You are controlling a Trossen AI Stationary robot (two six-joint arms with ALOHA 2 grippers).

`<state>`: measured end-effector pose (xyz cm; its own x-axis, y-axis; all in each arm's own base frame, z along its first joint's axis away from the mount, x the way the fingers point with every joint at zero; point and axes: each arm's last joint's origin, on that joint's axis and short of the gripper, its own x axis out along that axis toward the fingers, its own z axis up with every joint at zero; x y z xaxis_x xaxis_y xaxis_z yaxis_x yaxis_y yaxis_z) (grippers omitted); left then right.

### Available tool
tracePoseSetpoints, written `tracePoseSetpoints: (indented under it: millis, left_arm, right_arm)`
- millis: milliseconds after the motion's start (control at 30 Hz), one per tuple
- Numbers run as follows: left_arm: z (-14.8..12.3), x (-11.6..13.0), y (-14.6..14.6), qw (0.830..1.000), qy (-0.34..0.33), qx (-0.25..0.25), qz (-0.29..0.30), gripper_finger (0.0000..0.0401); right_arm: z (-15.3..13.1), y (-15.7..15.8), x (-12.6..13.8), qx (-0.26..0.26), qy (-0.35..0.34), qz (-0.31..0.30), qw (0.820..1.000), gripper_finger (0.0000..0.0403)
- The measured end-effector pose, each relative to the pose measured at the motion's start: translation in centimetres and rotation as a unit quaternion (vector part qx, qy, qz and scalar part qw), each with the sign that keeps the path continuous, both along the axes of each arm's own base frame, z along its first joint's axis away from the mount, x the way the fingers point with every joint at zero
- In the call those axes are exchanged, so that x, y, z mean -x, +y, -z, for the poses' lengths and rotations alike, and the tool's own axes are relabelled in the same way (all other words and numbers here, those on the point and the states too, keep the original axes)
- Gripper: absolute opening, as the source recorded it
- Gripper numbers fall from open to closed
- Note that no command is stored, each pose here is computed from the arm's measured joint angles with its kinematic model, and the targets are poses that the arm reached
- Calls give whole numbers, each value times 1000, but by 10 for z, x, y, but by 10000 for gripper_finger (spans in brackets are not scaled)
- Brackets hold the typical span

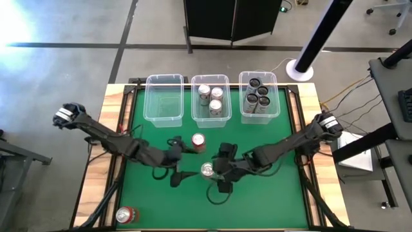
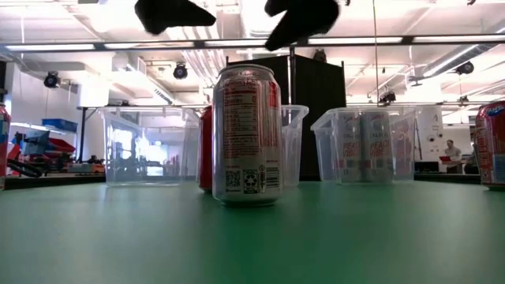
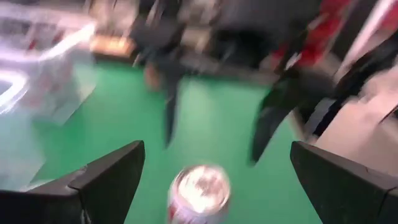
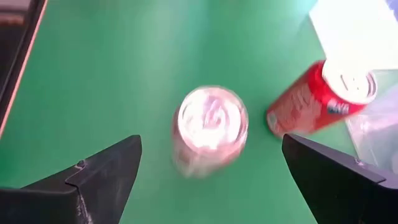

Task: Sort soda cans
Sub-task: Put the red-silver soda can into the middle transparent bin

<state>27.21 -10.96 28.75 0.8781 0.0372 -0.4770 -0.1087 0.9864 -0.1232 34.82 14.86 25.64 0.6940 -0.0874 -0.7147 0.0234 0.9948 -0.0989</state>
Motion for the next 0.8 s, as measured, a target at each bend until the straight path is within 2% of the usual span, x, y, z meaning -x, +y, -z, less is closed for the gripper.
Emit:
tracePoseSetpoints:
  millis: [100,200,267,400,600,800]
  left_arm:
    - [21,13,2,995,-95,16,19,387]
    - [40,25,6,979,-196,26,43,387]
    - [52,34,10,970,-238,29,44,387]
    - [72,48,18,965,-260,23,29,387]
    - [87,56,23,970,-244,18,10,387]
    - [87,57,24,968,-251,22,8,387]
  right_arm:
    - [4,-7,-12,-17,-11,4,1000,384]
    - [11,-13,-20,-32,-7,0,999,384]
    - [15,-17,-24,-52,-3,-7,999,384]
    - [17,-28,-33,-85,-6,-15,996,384]
    - [24,-40,-44,-117,-3,-24,993,384]
    - [38,-39,-47,-98,31,-41,994,384]
